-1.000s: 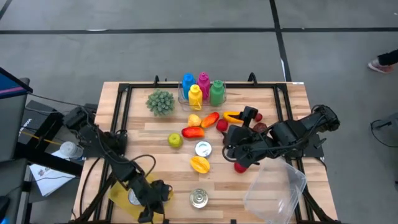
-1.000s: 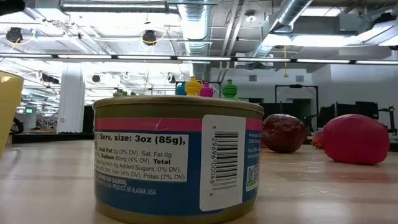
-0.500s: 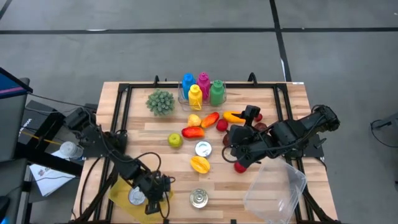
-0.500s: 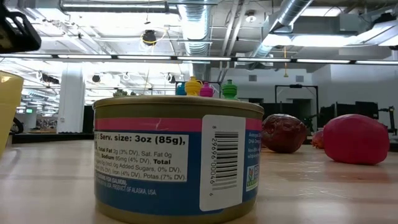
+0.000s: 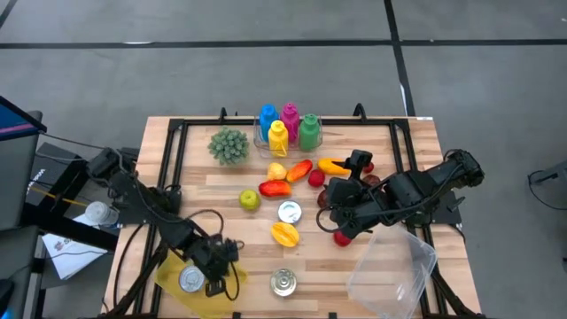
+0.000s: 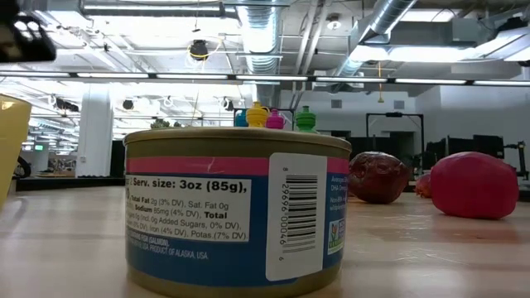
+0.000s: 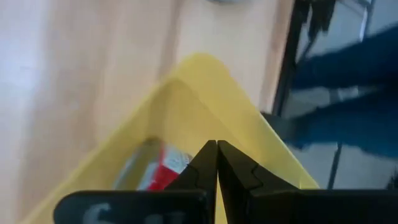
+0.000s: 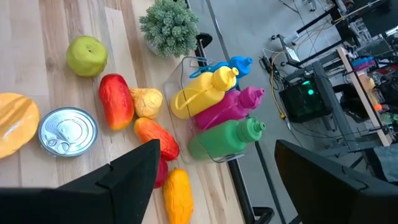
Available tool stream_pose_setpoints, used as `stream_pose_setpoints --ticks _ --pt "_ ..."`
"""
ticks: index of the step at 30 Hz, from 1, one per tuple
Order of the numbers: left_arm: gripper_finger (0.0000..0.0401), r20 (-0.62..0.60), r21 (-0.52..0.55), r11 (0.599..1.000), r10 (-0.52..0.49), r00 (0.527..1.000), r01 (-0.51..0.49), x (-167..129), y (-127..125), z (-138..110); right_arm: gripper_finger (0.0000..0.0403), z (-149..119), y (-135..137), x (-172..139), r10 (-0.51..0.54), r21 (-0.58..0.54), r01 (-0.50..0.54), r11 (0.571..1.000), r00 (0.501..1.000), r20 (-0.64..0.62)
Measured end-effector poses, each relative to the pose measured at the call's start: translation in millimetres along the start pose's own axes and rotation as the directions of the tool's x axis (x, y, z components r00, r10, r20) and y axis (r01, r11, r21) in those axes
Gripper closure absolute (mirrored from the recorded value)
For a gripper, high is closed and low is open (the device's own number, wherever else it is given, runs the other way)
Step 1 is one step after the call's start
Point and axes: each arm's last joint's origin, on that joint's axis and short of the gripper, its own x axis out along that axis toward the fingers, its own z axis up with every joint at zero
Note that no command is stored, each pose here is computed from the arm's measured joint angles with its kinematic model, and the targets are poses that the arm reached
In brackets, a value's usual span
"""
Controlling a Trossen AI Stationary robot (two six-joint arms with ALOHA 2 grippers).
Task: Pick & Place Food Item
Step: Put the red tuna can into the yellow bin
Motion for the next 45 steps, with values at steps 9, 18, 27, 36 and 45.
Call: stream_pose_setpoints --ticks 9,18,27,36,45 --pt "0.0391 0.098 0.325 0.946 -0.020 0.995 -0.013 -50.7 3.3 -11.8 0.0091 0.1 -0.1 0.2 0.000 0.001 0.000 1.000 1.000 0.000" --pt "0.0242 0.060 0.508 0.861 -0.021 0.998 -0.012 -40.5 6.2 -25.1 0.0091 0.1 0.2 0.2 0.008 0.021 -0.008 1.000 1.000 -0.002" --pt "0.0100 0.009 0.498 0.867 0.031 0.999 -0.032 -23.7 23.0 -36.6 0.0091 0.4 -2.1 4.0 0.018 0.045 -0.017 0.999 1.000 -0.019" --pt "0.0092 -0.016 0.487 0.872 0.060 0.998 -0.045 -12.5 34.6 -44.8 0.0091 0.8 -4.7 8.3 0.030 0.067 -0.027 0.997 0.999 -0.037" --pt "0.0196 -0.022 0.486 0.873 0.055 0.998 -0.037 -9.4 37.0 -46.7 0.0091 0.9 -6.0 10.1 0.025 0.070 -0.022 0.997 0.999 -0.042"
